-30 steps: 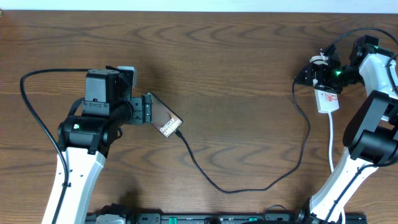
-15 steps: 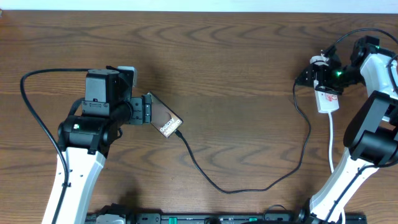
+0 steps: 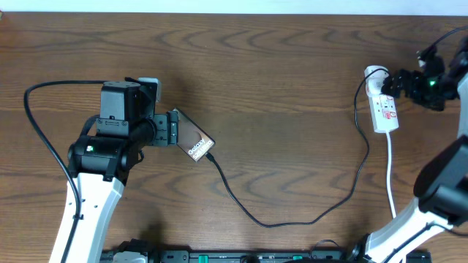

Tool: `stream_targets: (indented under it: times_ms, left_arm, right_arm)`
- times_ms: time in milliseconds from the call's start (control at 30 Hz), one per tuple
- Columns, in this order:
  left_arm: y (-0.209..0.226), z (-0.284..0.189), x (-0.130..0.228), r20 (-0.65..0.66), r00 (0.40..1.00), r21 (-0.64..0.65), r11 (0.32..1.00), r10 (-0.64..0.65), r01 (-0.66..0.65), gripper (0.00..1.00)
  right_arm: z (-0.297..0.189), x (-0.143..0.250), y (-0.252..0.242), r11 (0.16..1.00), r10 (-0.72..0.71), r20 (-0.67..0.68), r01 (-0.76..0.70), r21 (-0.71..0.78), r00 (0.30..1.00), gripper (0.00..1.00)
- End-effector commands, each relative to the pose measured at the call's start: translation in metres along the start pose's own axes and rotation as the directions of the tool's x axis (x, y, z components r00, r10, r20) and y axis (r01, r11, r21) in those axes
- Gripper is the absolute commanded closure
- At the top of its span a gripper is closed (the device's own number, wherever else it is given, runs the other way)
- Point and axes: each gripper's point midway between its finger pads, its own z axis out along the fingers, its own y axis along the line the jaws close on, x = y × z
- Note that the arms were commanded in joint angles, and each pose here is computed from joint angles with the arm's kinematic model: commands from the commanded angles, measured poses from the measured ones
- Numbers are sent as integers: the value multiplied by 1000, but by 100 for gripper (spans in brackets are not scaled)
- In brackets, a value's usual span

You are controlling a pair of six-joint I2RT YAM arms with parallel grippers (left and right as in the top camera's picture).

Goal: Plug charger to phone and switch on socket

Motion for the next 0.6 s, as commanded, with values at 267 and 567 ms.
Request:
stream_targets:
  times_ms: [267,567]
  left_arm:
    - [1,-3,-4,12,1000,-10,1000,9,-9,17]
    - [1,-3,-4,12,1000,-10,1000,9,-9,17]
  right_arm:
    - [-116,-2,42,998,-38,249,25,58,968,1]
    - [-133,0,49,997,-55,288,38,66,956,1]
